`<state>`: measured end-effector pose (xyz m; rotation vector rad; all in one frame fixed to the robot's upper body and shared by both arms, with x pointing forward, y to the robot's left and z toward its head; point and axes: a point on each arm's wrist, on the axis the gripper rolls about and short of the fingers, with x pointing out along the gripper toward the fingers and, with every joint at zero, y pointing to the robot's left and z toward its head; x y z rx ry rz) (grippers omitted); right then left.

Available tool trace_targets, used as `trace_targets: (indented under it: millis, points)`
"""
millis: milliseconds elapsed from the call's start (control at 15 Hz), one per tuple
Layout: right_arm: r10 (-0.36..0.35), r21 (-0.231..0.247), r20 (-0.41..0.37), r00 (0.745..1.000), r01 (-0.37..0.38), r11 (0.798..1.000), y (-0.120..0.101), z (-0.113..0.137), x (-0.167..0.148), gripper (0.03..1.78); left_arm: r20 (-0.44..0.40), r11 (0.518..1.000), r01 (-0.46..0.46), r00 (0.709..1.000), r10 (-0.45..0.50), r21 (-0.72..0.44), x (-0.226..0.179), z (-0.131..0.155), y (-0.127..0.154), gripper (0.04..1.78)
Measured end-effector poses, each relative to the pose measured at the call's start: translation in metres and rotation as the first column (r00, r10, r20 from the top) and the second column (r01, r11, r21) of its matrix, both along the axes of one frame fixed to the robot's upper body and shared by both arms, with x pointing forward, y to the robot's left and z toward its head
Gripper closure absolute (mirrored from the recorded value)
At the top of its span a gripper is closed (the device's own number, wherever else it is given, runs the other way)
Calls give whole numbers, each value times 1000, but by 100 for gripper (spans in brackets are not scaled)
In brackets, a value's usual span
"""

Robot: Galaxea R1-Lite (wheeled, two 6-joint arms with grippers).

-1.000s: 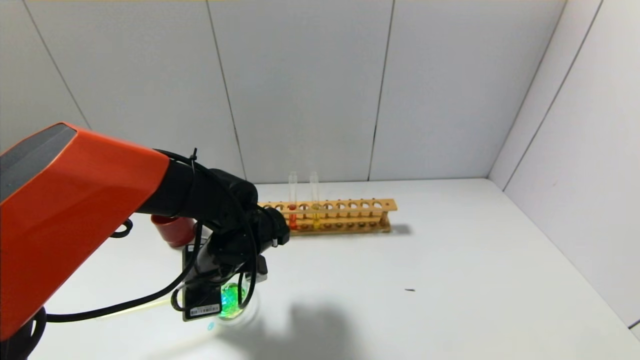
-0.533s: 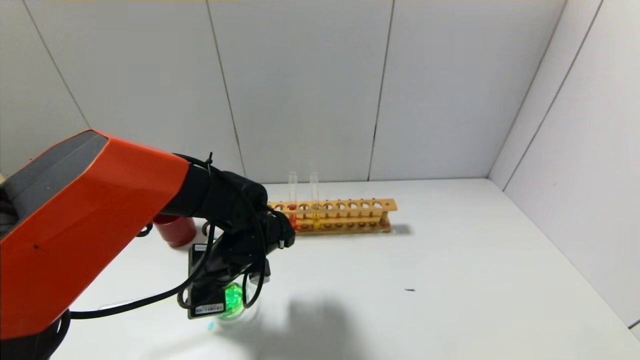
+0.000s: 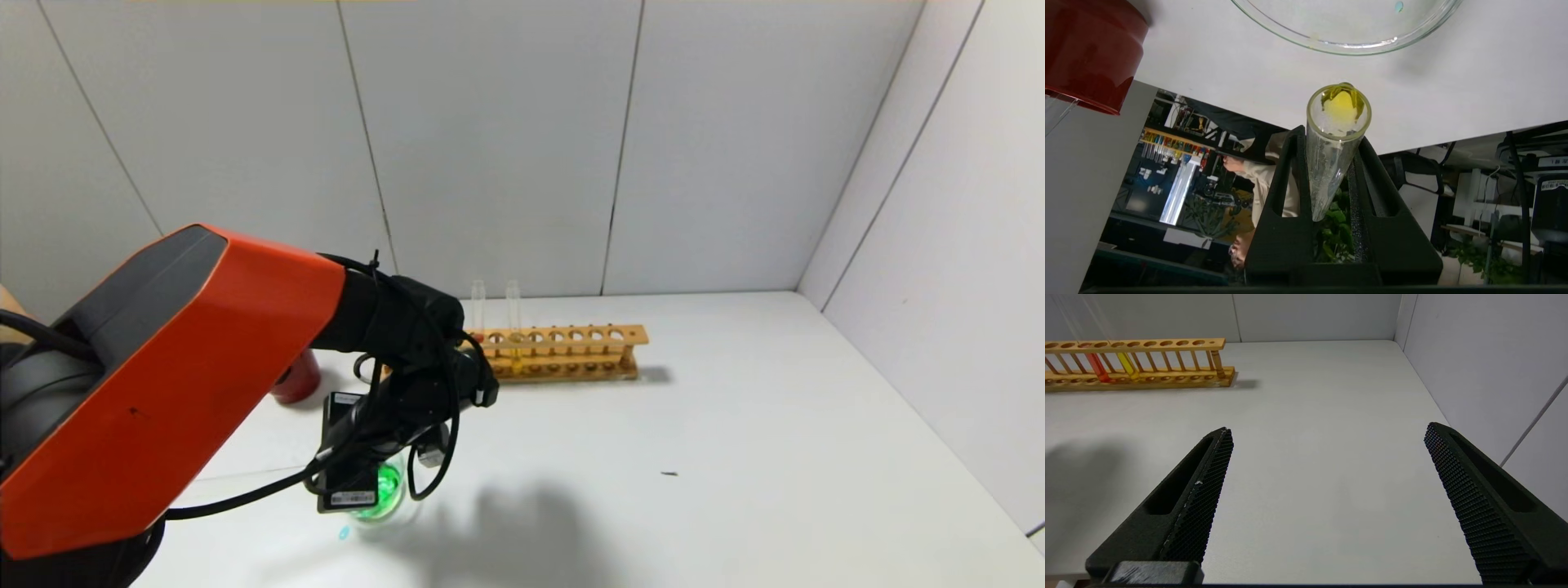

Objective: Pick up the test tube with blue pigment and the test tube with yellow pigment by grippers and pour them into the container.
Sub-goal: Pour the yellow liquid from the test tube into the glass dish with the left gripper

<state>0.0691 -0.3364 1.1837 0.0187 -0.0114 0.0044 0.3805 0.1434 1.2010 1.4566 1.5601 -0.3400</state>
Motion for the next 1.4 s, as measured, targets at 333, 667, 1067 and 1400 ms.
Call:
trace_targets:
  millis: [333,667,1067,1400]
  points:
    - [0,0,0,1000,0,1000,0,0,0,10,-54,999,-8,998,10,43,2,2,2,152]
    - [0,0,0,1000,0,1000,0,0,0,10,-85,997,-11,996,18,82,3,3,6,152]
    - [0,0,0,1000,0,1000,0,0,0,10,-81,995,-26,996,33,91,12,1,8,152]
    - [0,0,0,1000,0,1000,0,0,0,10,-84,995,-24,996,32,94,13,-1,7,152]
